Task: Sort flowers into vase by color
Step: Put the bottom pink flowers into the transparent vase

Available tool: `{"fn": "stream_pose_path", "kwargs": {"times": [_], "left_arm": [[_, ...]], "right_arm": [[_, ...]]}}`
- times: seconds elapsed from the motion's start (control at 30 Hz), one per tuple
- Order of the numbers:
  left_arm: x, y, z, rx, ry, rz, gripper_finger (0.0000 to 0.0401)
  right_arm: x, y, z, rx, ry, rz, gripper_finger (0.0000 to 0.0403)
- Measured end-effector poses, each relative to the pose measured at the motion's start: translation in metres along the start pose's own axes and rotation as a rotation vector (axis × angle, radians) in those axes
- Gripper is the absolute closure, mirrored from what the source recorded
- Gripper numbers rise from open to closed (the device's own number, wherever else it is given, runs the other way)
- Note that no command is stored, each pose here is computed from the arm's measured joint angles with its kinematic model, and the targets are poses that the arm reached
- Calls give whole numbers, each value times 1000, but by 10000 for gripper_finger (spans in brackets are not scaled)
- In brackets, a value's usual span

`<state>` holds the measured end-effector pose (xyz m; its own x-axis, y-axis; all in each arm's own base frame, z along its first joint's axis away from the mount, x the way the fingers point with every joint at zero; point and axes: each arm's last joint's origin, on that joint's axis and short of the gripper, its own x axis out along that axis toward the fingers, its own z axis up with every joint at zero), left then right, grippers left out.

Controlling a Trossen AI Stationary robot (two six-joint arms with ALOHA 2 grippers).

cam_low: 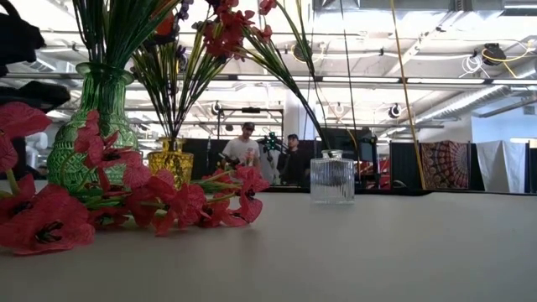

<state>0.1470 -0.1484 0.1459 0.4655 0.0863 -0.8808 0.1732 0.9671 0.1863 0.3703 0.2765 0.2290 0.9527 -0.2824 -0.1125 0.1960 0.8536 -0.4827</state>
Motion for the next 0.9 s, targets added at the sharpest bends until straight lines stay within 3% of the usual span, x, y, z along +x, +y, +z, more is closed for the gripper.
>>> {"fn": "stream_pose_path", "kwargs": {"times": [0.9], "left_arm": [[9, 19, 4, 106, 124, -56, 241]], "right_arm": [[-17, 12, 4, -16, -21, 40, 218]]}}
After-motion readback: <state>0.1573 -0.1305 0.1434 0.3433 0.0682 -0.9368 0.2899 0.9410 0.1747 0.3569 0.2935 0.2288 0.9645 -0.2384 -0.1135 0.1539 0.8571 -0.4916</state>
